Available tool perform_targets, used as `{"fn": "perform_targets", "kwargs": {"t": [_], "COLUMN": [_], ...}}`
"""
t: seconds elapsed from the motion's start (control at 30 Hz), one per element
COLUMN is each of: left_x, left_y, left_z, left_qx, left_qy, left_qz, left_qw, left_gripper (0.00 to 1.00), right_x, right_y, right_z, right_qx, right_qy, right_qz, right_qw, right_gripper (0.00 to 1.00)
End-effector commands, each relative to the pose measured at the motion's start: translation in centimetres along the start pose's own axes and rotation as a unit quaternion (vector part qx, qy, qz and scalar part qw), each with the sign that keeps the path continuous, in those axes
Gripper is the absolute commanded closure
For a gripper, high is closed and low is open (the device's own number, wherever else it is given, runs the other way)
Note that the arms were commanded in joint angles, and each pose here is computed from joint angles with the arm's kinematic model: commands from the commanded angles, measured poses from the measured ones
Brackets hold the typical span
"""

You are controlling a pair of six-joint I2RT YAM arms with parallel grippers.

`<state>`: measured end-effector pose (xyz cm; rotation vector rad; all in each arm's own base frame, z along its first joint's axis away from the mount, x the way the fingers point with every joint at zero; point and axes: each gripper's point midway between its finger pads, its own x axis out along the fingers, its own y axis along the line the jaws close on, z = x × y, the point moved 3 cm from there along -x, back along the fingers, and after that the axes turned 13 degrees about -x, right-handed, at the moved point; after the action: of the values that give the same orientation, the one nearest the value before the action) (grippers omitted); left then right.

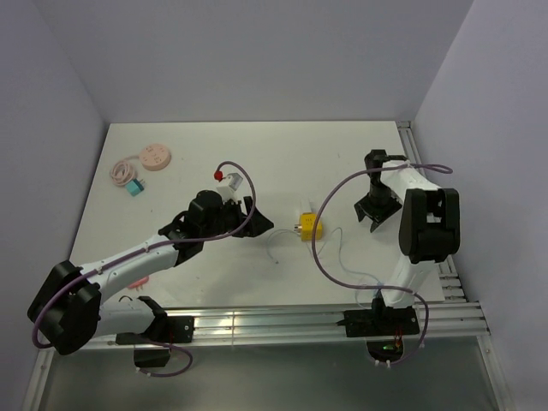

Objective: Insert the plug

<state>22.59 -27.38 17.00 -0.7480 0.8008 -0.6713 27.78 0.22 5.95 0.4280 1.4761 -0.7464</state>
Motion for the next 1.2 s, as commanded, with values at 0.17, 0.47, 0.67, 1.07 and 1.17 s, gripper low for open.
{"fn": "perform_targets", "kwargs": {"t": [0.17,0.47,0.67,1.07,1.17], "left_x": [0.1,-0.3,-0.7,-0.9,-1.1], "left_y": [-1.9,-2.1,-2.6,-2.4,-2.2], "left_z": [1.1,1.0,1.3,1.4,1.4], "left_qx": [0.014,0.014,0.014,0.019,0.021], "left_qy": [-0.009,-0.008,-0.014,-0.015,-0.018], "left_qz": [-0.028,-0.032,-0.041,-0.028,-0.021], "left_qw": [0.999,0.999,0.999,0.999,0.999], "left_gripper": [0.3,0.3,0.3,0.3,0.29], "right_x": [-5.1,-7.3,-5.8,-1.6,-0.7], "right_y": [-4.2,-6.9,-7.8,-5.7,-5.8], "right_z": [-1.9,-12.5,-13.1,-11.2,-12.0], "right_qx": [-0.004,0.041,0.052,0.053,0.046], "right_qy": [-0.049,0.01,-0.001,-0.007,0.022], "right_qz": [0.006,0.075,0.042,-0.013,-0.042], "right_qw": [0.999,0.996,0.998,0.998,0.998], "right_gripper": [0.42,0.41,0.41,0.41,0.41]}}
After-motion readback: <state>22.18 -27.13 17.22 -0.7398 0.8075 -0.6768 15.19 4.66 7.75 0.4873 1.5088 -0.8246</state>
